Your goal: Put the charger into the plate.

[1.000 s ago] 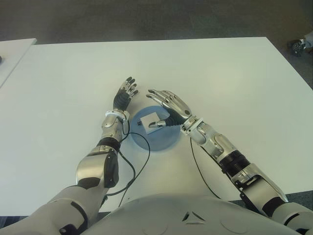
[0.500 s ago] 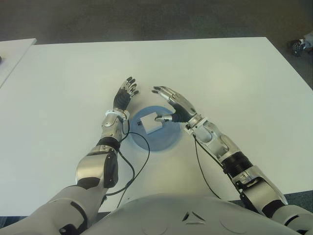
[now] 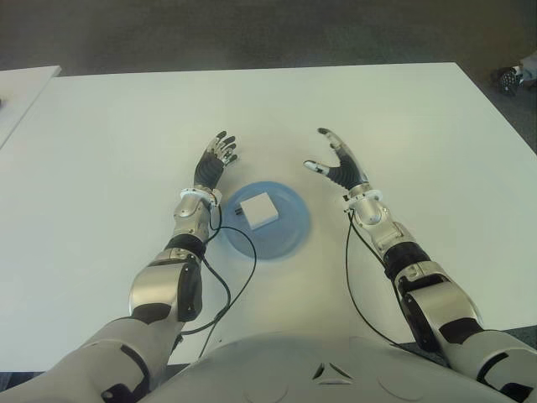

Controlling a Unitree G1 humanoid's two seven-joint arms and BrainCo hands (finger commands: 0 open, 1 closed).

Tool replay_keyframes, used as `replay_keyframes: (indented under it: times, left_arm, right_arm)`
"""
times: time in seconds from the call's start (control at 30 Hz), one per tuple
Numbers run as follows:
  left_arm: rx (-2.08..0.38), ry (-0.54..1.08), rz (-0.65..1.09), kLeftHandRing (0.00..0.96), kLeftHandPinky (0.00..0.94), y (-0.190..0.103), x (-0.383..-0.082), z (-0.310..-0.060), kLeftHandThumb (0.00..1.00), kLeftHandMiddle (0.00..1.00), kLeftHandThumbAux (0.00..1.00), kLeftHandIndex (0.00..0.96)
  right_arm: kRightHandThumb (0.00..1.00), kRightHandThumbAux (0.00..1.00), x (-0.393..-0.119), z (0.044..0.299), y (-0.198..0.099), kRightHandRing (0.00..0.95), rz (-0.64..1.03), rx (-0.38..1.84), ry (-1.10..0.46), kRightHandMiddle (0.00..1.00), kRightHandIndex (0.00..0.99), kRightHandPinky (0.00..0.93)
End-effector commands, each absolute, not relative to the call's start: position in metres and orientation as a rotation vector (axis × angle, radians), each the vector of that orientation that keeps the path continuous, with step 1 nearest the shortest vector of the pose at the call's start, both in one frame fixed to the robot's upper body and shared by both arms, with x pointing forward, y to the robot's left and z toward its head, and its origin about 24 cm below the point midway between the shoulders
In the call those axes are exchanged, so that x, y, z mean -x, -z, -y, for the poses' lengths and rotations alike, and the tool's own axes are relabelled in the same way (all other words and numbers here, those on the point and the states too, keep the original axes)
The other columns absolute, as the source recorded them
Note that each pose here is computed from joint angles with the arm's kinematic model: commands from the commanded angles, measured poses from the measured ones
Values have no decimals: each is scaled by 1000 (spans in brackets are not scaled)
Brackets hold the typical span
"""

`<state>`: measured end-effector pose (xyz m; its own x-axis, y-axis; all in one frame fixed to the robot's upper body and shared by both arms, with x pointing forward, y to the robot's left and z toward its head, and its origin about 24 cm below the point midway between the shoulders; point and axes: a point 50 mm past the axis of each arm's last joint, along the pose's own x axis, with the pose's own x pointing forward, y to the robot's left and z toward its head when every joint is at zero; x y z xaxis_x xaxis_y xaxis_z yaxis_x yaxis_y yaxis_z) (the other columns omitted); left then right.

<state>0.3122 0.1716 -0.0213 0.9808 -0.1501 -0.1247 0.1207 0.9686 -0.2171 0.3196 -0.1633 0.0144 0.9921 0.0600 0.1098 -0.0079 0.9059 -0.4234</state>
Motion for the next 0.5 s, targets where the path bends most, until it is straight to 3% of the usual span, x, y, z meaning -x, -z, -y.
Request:
replay_keyframes:
  times: [0.03, 0.27, 0.5]
  left_arm:
    - [220, 122, -287, 115, 61, 49, -292, -175, 27, 146, 636, 40]
    - [224, 137, -275, 104, 58, 48, -291, -175, 36, 140, 618, 46]
    - [228, 143, -267, 107, 73, 48, -290, -175, 43, 142, 605, 54]
  right_arm:
    - [85, 571, -316, 167, 5, 0, -21, 164, 72, 0, 0, 0]
    - [76, 687, -316, 168, 13, 0, -81, 38, 78, 0, 0, 0]
    - [50, 735, -314, 168, 18, 0, -118, 21, 52, 4, 3, 0]
